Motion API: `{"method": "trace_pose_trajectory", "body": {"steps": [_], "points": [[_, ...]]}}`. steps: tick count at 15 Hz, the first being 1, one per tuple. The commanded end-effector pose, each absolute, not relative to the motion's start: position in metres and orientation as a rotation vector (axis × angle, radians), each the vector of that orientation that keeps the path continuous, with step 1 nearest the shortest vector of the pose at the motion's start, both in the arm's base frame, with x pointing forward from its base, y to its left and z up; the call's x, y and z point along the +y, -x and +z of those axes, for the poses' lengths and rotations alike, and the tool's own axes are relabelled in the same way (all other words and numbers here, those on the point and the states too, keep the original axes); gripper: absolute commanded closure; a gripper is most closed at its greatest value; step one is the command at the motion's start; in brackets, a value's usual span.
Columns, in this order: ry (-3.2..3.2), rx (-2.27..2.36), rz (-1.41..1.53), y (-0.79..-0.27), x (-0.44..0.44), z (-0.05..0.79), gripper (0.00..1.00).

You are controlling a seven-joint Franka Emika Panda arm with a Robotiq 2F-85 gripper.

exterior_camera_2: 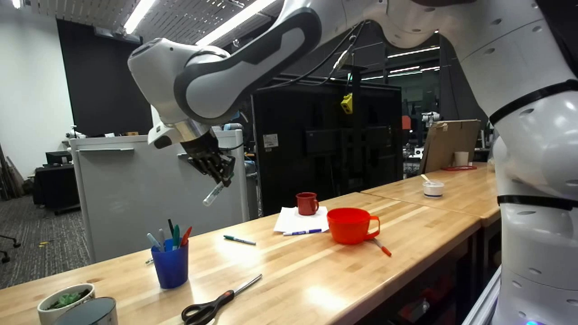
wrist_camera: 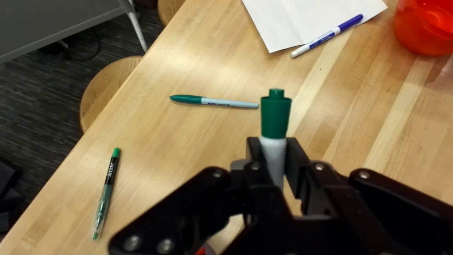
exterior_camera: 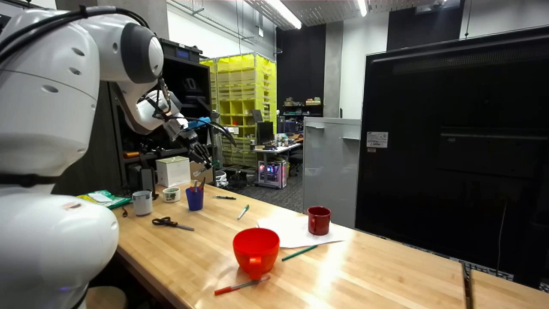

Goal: Move the marker to the blue cup

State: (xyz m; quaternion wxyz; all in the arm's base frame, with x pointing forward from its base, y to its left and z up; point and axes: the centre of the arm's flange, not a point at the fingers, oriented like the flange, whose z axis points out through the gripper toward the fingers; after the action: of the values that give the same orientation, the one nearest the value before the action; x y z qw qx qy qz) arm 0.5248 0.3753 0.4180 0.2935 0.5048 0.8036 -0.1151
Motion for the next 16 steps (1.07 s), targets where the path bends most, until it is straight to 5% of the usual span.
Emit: {"method": "trace_pose_trajectory", "body": {"steps": [1, 16], "points": [[-1.178, 2.149, -0.379, -0.544, 0.41, 0.414, 0.95], [-0.786, 2.08, -0.408, -0.538, 0.488, 0.374, 0.95]]}}
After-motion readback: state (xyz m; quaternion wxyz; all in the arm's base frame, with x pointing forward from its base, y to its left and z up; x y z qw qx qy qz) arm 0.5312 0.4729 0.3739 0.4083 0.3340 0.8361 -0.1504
